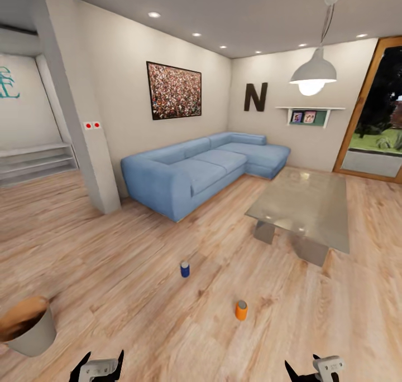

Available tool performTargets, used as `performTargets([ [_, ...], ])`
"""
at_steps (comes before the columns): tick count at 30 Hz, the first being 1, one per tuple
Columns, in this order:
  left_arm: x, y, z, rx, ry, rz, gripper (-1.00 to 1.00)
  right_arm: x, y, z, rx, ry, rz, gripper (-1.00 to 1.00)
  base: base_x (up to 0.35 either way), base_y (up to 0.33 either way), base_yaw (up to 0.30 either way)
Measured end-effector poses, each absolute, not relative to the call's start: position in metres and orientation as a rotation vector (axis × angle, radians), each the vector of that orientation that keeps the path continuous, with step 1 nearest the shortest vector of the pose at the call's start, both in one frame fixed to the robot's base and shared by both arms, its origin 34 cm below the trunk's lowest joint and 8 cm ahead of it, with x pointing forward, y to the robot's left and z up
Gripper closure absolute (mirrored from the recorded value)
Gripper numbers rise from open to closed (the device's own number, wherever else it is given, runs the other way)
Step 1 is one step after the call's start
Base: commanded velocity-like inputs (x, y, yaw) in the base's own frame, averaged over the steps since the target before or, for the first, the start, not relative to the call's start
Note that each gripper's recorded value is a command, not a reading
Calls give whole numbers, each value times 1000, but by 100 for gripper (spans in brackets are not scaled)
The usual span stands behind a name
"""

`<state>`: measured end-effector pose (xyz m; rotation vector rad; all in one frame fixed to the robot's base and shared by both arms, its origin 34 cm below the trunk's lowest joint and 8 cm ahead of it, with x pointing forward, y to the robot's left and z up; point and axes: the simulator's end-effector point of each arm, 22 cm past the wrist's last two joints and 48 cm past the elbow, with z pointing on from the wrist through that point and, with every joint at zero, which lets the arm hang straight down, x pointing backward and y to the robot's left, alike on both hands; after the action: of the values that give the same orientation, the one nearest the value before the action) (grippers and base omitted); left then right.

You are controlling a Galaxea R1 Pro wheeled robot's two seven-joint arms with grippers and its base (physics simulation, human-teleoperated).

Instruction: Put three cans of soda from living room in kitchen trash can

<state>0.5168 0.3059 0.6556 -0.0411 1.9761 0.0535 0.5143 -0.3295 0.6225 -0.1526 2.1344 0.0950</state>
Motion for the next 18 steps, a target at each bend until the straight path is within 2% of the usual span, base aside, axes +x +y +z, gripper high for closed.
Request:
performTargets([
  [6, 517, 306, 656, -41, 1974, 53, -100, 512, -329, 620, -153, 2141, 97, -100, 127, 91, 19],
  [18, 516, 306, 656, -41, 1976, 53, -100, 512, -329, 620, -153, 2142, 97, -100, 9, 7, 1],
])
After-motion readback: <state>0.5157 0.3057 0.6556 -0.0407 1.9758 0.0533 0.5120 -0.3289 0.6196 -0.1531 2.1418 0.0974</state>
